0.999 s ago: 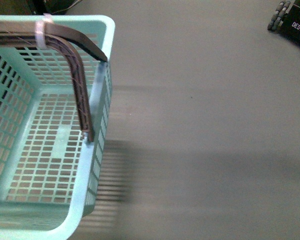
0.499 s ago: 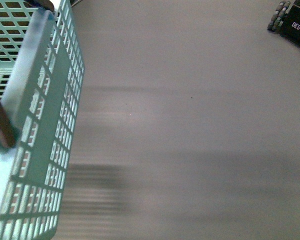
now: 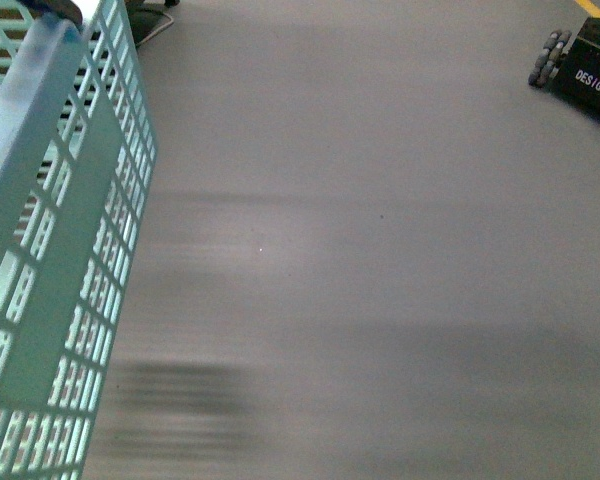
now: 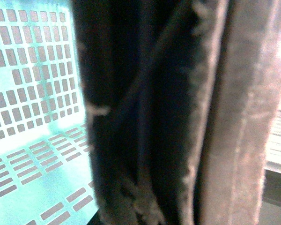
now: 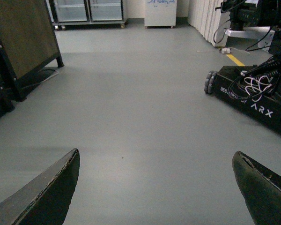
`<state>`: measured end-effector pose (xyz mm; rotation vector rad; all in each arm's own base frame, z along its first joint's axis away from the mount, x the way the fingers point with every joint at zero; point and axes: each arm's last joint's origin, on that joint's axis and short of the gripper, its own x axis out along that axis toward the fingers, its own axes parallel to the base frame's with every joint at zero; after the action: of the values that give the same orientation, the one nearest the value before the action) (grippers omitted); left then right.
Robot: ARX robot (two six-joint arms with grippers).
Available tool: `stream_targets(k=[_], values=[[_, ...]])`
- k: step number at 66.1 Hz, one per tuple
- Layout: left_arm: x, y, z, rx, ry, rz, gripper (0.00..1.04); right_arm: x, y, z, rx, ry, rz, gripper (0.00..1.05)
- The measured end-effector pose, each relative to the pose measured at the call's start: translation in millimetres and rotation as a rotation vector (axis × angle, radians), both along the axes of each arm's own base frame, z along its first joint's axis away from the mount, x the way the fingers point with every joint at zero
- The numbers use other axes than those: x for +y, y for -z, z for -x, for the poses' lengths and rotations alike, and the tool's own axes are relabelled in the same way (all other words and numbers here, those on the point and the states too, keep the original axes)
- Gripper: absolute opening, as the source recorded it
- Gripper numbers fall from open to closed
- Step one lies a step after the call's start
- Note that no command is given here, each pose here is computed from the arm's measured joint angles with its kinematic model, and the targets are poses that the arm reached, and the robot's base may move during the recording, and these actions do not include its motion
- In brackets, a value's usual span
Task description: Pick mango and avocado into basket
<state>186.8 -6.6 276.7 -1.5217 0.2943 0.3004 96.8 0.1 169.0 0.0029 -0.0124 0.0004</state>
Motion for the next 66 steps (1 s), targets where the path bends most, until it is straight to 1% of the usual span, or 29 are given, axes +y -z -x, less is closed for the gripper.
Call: stream_targets(k=[66], values=[[0.0,-1.2,0.1,0.0,0.0,0.0,0.14,0.0,0.0,0.0,0.0,0.0,0.0,0.96]])
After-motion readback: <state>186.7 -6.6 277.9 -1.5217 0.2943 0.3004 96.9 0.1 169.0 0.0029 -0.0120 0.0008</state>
